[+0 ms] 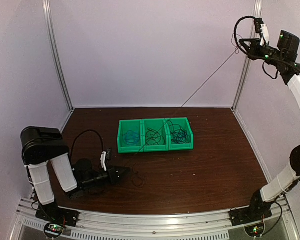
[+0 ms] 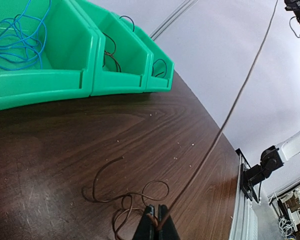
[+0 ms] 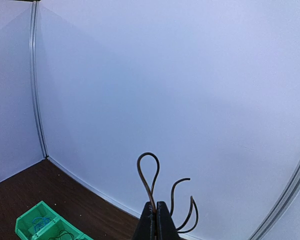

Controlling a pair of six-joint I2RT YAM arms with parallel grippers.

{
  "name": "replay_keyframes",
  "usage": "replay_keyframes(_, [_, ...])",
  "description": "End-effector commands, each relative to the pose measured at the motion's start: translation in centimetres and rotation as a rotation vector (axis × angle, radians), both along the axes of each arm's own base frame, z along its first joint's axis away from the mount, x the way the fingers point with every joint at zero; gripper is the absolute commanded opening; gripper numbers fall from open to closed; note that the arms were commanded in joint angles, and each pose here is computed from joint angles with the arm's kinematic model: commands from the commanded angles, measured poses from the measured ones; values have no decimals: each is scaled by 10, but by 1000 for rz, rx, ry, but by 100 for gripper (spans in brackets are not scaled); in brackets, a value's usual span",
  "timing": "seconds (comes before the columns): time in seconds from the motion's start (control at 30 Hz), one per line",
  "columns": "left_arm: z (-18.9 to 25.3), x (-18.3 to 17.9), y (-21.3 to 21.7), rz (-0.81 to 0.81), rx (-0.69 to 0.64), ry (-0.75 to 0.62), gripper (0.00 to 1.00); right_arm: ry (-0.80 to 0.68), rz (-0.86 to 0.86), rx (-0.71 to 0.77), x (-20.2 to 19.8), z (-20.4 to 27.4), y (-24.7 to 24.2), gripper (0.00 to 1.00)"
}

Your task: Untangle the cables

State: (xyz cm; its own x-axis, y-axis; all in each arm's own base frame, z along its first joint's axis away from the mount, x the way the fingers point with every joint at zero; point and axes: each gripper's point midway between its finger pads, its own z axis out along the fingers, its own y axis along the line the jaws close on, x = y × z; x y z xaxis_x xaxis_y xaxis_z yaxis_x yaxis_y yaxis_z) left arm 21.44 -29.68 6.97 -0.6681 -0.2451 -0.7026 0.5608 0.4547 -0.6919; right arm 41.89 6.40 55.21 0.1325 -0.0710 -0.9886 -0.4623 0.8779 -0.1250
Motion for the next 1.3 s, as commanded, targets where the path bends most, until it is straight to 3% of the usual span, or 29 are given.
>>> replay_keyframes(0.0, [67,2,11,37,-186,-201,0,-75,-33,82,12,10,-21,0])
replay_keyframes(0.2, [100,4,-6,-19,-233,-284,0,91,131,71,23,-71,32,0])
replay_keyframes(0.33, [128,23,-35,-49,-189,-343,0,209,281,-26,19,-133,103,0])
replay_keyframes(0.5, [168,65,-61,10,10,-435,0,317,453,-130,6,-192,190,0])
replay_keyframes(0.6, [175,91,-71,39,151,-408,0,355,520,-141,4,-212,225,0])
replay_keyframes(0.8, [198,128,-74,117,238,-405,0,446,608,-136,16,-257,278,0])
replay_keyframes(1.27, [146,198,-89,155,307,-252,0,667,552,-203,64,-396,324,0])
